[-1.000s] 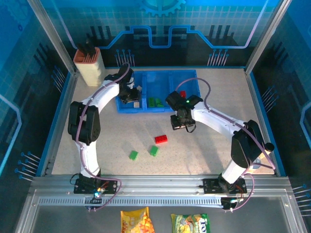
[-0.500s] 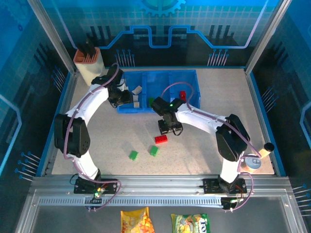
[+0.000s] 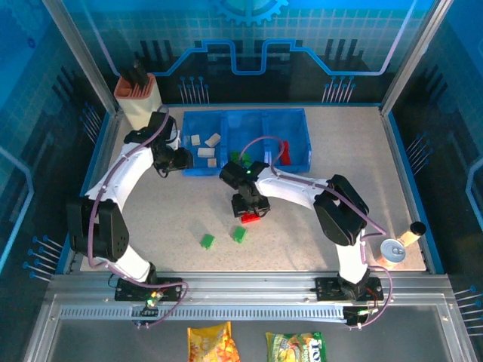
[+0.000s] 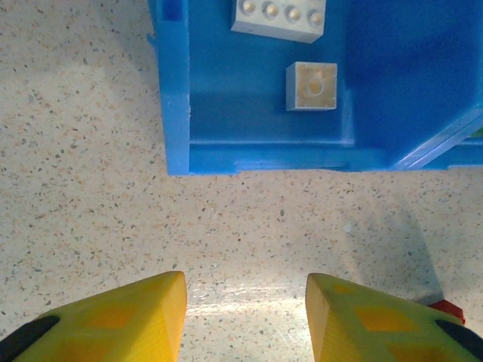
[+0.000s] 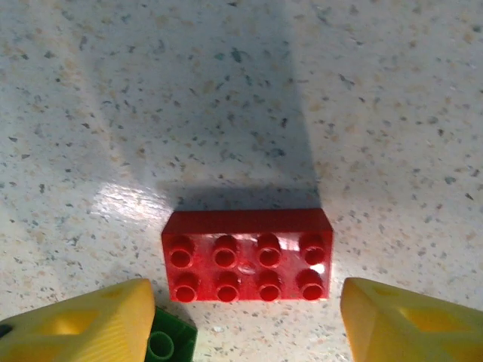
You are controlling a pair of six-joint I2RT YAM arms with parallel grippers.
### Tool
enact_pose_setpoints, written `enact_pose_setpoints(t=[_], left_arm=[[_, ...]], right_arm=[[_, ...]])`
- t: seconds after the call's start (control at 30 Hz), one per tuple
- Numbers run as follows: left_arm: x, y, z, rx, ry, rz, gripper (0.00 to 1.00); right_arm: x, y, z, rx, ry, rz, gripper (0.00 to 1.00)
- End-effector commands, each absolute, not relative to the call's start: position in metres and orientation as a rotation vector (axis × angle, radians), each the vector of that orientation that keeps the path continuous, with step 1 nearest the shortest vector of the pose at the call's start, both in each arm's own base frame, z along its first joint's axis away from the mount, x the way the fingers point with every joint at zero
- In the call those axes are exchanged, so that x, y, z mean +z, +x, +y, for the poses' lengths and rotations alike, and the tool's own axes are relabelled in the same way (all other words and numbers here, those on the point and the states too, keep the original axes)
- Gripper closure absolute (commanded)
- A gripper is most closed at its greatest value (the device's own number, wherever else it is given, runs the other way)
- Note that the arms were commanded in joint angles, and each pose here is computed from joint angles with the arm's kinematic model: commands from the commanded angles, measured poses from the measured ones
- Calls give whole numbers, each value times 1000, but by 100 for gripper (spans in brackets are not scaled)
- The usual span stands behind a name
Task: Sort the legos into containers by color
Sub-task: Pick up the lego from the center of the table.
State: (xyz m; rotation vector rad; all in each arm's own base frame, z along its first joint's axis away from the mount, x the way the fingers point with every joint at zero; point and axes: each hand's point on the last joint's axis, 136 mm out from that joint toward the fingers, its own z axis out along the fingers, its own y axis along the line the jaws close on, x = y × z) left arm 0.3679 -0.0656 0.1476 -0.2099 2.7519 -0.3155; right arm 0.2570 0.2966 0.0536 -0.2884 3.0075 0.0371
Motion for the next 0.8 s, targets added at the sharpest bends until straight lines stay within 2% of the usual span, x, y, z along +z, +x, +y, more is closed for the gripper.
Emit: enact_pose_setpoints(t=[0.0, 0.17, 0.3, 0.57, 0.77], left_arm=[[155, 372, -59, -292, -177, 2693, 54], [151, 371, -56, -283, -171, 2689, 54], [147, 370, -56, -291, -170, 2694, 55], [144, 369, -57, -305, -171, 2699, 55], [141, 369, -57, -300, -171, 2707, 55]], right_arm=[[55, 255, 301, 4, -310, 3002, 27], [46, 254, 302, -4, -346, 3010, 18], [39, 256, 296, -52, -332, 3020, 17], [21, 254, 291, -84, -274, 3061, 19], [14, 254, 289, -84, -233, 3084, 25]])
